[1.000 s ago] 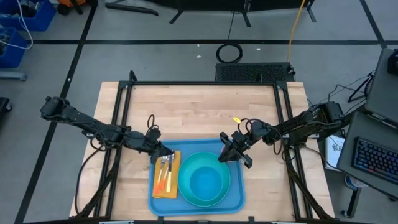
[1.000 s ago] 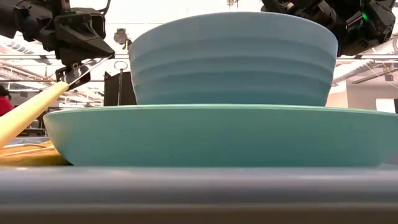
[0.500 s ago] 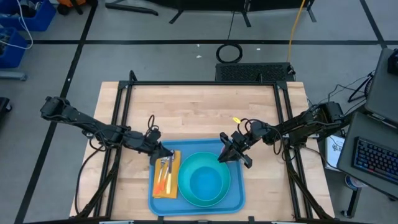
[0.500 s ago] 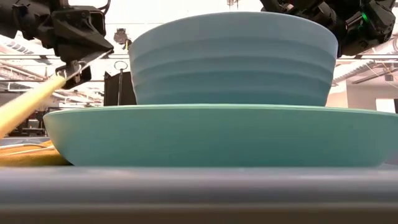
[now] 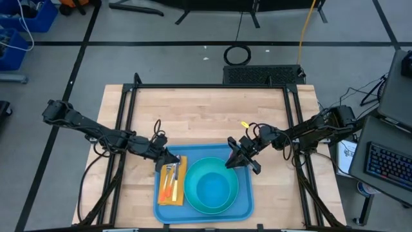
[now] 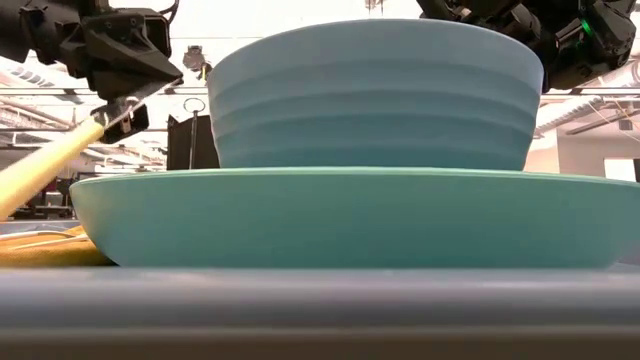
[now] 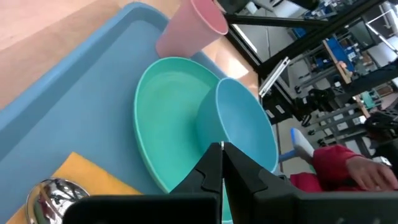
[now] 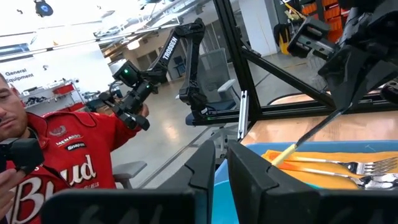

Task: Set up tray
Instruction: Put the white table knife on the top of the yellow table napkin to the right of the orange spoon

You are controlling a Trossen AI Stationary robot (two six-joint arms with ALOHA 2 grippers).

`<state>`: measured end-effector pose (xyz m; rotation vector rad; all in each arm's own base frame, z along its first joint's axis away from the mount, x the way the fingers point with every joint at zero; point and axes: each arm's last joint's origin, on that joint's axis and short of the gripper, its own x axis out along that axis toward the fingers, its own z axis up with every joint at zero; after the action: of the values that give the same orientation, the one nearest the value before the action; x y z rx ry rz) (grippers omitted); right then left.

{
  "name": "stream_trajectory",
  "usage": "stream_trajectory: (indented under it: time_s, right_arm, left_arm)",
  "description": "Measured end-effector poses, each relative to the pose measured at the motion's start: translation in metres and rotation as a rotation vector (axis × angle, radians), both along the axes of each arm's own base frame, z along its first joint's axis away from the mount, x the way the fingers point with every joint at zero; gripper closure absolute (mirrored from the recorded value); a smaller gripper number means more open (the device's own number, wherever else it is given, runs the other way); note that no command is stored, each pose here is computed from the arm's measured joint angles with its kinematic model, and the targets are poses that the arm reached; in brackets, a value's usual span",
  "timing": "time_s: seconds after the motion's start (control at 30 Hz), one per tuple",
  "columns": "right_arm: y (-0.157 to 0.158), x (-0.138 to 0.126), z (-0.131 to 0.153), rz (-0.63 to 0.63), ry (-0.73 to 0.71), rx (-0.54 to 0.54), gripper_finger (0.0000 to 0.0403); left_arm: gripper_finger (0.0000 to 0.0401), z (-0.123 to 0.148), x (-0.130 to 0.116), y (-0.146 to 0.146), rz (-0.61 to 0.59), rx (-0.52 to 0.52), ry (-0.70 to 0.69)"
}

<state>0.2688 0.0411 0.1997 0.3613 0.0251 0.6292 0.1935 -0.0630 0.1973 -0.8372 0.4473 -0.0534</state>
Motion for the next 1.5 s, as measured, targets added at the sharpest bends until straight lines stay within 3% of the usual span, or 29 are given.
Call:
stream_trajectory:
  time_s: [0.6,1.27,1.5]
  right_arm:
    - [0.000,0.000,-0.001,-0.002,0.001,-0.014,0.0369]
    - [0.000,0.000,-0.001,-0.003,0.002,-0.020,0.0369]
    - [0.000,0.000,-0.001,-0.003,0.002,-0.020,0.0369]
  left_arm:
    - [0.0395,-0.040,0.028,0.002,0.054,0.045,0.117]
    - [0.0382,-0.064,0.034,0.003,0.092,0.120,0.198]
    - [0.0395,-0.068,0.035,0.004,0.141,0.108,0.215]
